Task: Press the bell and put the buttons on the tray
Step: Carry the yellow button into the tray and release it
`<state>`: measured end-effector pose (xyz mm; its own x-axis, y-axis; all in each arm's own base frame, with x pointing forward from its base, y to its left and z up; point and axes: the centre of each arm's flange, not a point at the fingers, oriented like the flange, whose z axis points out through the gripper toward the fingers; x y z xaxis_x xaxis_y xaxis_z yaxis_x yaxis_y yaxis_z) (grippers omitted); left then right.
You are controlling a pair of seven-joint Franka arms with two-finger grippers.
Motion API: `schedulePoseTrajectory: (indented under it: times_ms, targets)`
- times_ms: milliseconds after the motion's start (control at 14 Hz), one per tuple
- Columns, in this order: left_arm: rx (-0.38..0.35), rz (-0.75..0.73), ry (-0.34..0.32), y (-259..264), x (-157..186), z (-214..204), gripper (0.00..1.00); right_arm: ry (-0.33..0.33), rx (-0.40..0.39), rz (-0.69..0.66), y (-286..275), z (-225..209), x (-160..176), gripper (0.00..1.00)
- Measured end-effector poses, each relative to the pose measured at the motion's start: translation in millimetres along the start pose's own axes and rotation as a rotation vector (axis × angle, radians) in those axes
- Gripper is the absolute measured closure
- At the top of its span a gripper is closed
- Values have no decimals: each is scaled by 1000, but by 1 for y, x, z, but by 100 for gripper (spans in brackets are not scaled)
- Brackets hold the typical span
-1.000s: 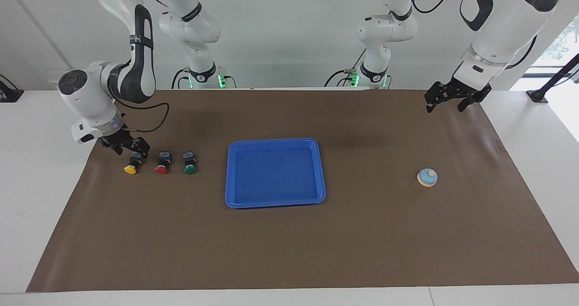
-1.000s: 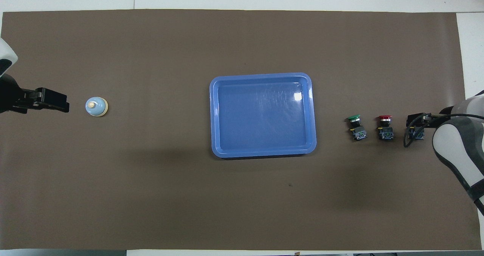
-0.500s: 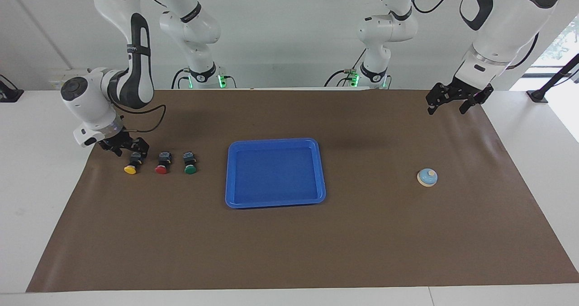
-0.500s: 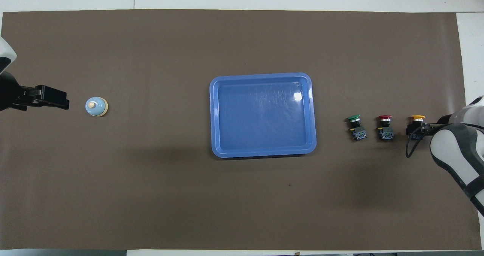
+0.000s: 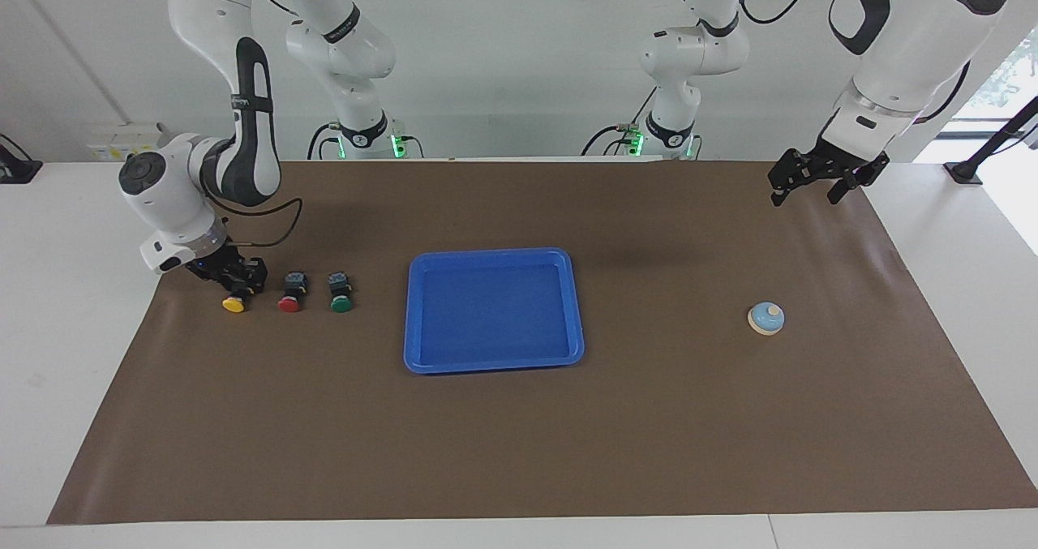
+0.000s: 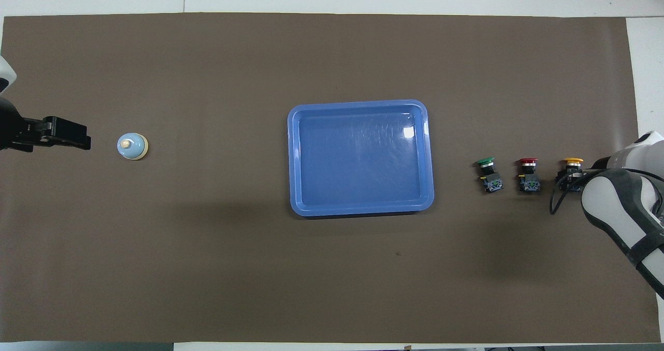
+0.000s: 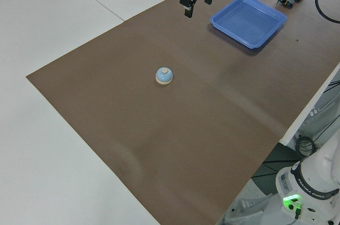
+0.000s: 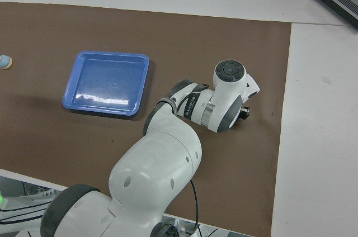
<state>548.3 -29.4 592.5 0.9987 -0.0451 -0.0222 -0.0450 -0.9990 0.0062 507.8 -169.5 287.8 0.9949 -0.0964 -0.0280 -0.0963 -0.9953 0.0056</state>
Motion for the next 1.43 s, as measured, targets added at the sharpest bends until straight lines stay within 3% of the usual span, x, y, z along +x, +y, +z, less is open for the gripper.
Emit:
schedulePoseTrajectory:
  times_ms: [71, 214, 429, 714, 1143, 1429]
  targets:
    - [0, 0, 0, 0, 0, 0, 0, 7, -1, -7, -2, -3, 3, 58]
    - [0, 0, 0, 0, 0, 0, 0, 17, -3, -28, -11, -15, 12, 59]
    - [0, 0, 0, 0, 0, 0, 0, -18, 2, -62, -46, -59, 38, 59]
    - [0, 0, 0, 0, 0, 0, 0, -17, -6, 34, -162, -122, 64, 59]
    - [0, 0, 0, 0, 0, 0, 0, 27, 28, 137, -338, -135, 50, 59]
    - [0, 0, 0, 0, 0, 0, 0, 21, 72, 135, -410, -96, 54, 59]
